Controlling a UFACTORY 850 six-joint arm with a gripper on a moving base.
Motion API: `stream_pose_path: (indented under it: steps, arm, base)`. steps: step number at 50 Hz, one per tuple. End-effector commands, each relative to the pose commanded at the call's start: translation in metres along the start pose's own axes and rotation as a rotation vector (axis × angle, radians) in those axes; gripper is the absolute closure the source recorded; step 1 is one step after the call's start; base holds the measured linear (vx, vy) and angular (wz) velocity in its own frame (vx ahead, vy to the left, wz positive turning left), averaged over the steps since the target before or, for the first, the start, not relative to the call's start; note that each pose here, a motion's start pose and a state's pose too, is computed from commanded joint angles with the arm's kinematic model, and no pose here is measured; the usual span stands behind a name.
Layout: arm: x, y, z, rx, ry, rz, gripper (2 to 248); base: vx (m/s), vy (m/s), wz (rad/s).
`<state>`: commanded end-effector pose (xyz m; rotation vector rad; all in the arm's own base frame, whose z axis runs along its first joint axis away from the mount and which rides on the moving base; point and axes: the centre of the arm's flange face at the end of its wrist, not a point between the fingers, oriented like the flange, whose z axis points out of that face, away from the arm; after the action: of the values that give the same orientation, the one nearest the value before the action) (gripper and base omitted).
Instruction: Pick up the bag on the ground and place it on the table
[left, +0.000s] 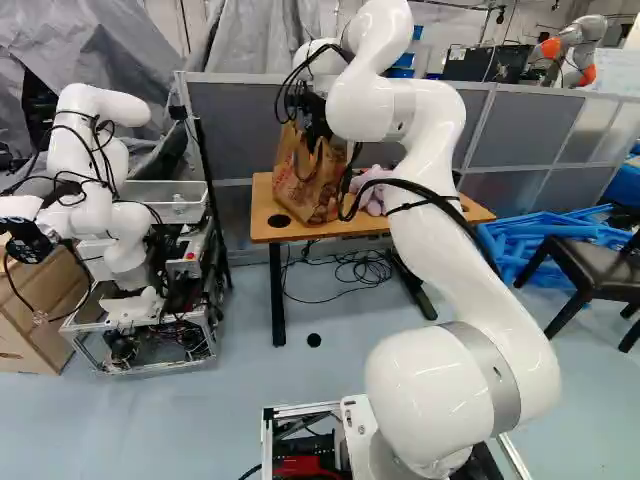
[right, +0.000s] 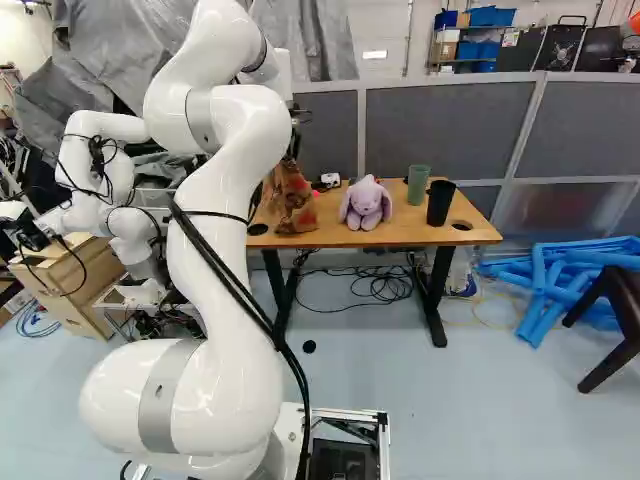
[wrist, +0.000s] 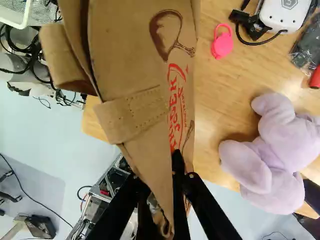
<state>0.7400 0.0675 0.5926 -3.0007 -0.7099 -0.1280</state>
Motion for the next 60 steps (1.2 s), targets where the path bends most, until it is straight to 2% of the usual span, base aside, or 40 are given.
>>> stream_pose_path:
  steps: [2,3,7,8,13,14,18,19,23,24,28,29,34,35,60]
  arm:
    - [0.000,0.000,0.000,0.000,0.000,0.000,225]
    - [0.000,0.000,0.000,0.000,0.000,0.000,209]
    - [0.000,0.000,0.000,0.000,0.000,0.000,209]
    - [0.000,0.000,0.000,0.000,0.000,0.000,177]
    - [0.000,0.000,0.000,0.000,0.000,0.000,177]
    - [0.000,0.000,0.000,0.000,0.000,0.000,143]
    - [0.000,0.000,0.000,0.000,0.000,0.000,143]
    - [0.000,0.000,0.000,0.000,0.000,0.000,109]
    - [0.000,0.000,-0.002,-0.001,0.002,0.000,109]
    - [0.000,0.000,-0.003,-0.001,0.004,0.000,73]
    - [-0.001,-0.001,-0.007,-0.004,0.009,-0.001,73]
    - [-0.001,-0.001,-0.009,-0.004,0.011,-0.001,37]
    - [-0.003,-0.002,-0.016,-0.008,0.020,-0.002,37]
    - [-0.003,-0.003,-0.018,-0.009,0.022,-0.002,4]
    - [-0.011,-0.009,-0.056,-0.029,0.073,-0.005,3]
  base:
    - [0.000,0.000,0.000]
    - [0.000,0.000,0.000]
    - [0.000,0.000,0.000]
    - [0.000,0.000,0.000]
    - [0.000,0.000,0.000]
    - [0.000,0.000,0.000]
    - [0.000,0.000,0.000]
    - [0.000,0.000,0.000]
    - [0.000,0.000,0.000]
    - [0.000,0.000,0.000]
    - [0.000,0.000,0.000]
    - [0.000,0.000,0.000]
    - [0.000,0.000,0.000]
    - [0.000,0.000,0.000]
    - [0.000,0.000,0.000]
